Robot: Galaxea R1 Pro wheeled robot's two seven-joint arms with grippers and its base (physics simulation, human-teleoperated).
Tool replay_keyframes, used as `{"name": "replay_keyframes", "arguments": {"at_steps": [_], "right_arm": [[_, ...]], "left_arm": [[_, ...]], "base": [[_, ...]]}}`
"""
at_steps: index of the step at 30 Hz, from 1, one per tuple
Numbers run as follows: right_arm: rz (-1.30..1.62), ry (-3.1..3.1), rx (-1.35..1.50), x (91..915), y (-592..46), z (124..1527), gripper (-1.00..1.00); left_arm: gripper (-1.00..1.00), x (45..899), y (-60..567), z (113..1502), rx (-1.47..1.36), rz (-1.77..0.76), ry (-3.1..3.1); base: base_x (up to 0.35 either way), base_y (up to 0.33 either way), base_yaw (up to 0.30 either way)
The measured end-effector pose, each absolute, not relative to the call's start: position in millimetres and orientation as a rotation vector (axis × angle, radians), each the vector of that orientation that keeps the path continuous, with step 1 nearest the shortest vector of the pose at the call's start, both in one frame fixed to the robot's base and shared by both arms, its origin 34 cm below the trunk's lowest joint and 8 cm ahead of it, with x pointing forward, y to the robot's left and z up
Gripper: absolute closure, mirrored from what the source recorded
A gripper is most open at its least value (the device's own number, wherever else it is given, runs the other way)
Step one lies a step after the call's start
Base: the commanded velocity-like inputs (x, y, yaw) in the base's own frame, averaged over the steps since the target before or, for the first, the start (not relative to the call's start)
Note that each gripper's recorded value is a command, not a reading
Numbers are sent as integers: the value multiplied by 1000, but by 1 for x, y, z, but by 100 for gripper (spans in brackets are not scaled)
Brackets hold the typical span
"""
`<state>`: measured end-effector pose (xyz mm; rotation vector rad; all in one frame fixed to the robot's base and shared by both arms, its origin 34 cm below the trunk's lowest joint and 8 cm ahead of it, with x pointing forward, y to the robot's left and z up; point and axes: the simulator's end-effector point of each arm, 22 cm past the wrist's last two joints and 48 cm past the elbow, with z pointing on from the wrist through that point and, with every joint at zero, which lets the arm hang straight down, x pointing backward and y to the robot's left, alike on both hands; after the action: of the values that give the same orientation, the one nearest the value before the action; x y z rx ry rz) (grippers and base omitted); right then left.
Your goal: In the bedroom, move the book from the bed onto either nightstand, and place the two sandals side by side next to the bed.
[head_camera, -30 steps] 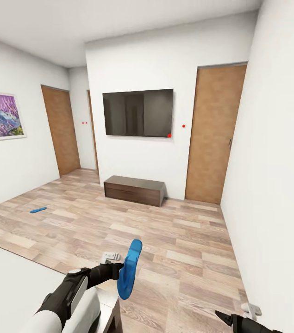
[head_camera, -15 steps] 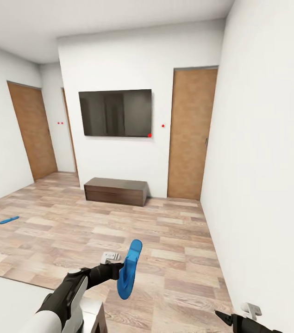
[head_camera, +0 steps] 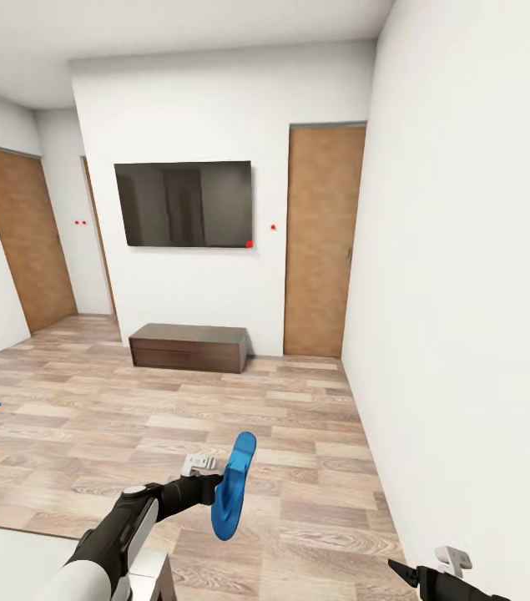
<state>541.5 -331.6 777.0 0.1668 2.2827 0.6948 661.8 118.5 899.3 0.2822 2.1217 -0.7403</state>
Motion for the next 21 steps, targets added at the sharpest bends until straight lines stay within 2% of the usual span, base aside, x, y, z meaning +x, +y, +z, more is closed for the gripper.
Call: {"name": "replay_keyframes", "arguments": {"at_steps": [21], "right_arm": [[693,2302,172,538,-331,769,-100]], "left_arm": [[100,660,119,889,276,-745,2140]], "base": [[0,0,-1]]}}
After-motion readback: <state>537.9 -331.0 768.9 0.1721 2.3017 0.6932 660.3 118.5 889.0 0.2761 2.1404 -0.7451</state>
